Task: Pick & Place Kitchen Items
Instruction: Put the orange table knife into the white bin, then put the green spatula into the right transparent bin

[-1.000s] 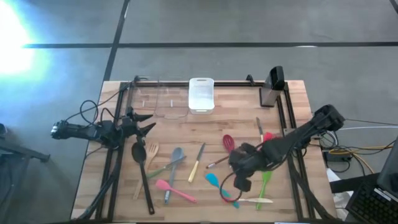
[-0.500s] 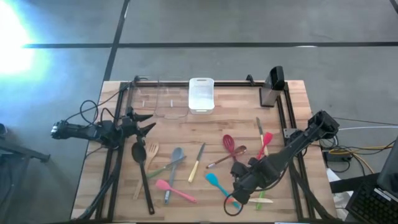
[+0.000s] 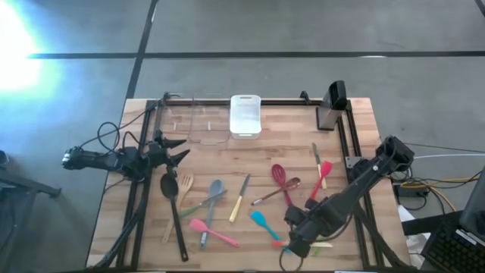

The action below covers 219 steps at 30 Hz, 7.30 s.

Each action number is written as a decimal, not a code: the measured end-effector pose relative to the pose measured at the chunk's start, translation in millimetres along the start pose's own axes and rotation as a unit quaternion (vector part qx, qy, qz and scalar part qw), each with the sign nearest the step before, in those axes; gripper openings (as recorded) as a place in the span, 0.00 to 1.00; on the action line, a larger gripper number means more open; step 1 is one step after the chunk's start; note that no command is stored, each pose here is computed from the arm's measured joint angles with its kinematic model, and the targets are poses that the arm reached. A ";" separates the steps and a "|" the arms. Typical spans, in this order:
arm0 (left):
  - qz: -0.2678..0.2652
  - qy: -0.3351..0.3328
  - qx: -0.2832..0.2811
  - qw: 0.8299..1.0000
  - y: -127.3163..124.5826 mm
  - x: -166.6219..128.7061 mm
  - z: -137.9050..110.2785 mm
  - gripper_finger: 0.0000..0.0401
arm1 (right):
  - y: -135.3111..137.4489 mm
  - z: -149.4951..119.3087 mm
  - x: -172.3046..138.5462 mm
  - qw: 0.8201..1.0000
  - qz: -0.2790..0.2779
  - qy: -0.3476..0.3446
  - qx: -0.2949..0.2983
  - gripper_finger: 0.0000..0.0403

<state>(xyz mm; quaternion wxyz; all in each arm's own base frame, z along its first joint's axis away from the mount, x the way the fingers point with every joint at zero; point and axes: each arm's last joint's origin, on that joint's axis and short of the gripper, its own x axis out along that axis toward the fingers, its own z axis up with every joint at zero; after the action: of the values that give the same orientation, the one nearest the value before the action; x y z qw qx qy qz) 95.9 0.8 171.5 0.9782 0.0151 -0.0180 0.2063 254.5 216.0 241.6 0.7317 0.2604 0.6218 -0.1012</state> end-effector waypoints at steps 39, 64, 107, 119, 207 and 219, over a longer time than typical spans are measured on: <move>0.000 0.000 0.000 1.000 0.0 0.0 0.0 0.51 | 3.4 -26.4 112.7 0.987 -0.042 0.058 -0.147 0.19; 0.000 0.000 0.000 1.000 0.0 0.0 0.1 0.51 | -2.9 -24.3 65.1 0.997 -0.037 0.031 -0.056 0.06; 0.000 0.000 0.000 1.000 0.0 0.0 0.0 0.51 | -189.6 243.9 -94.6 0.889 0.041 -0.447 0.090 0.06; 0.000 0.000 0.000 1.000 0.0 0.0 0.0 0.51 | -265.6 286.9 -81.0 0.860 0.031 -0.485 0.156 0.06; 0.000 0.000 0.000 1.000 0.0 0.0 0.1 0.51 | -326.2 351.3 20.5 0.932 -0.065 -0.309 0.177 0.24; 0.000 0.000 0.000 1.000 0.0 0.0 0.1 0.51 | -313.1 349.6 -17.4 0.926 -0.013 -0.346 0.153 0.37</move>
<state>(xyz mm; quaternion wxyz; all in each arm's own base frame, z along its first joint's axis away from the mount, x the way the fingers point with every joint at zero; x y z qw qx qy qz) 95.8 0.9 171.7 0.9782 0.0150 -0.0182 0.2065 402.9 -228.5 210.3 0.8512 0.3097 0.3105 -0.2882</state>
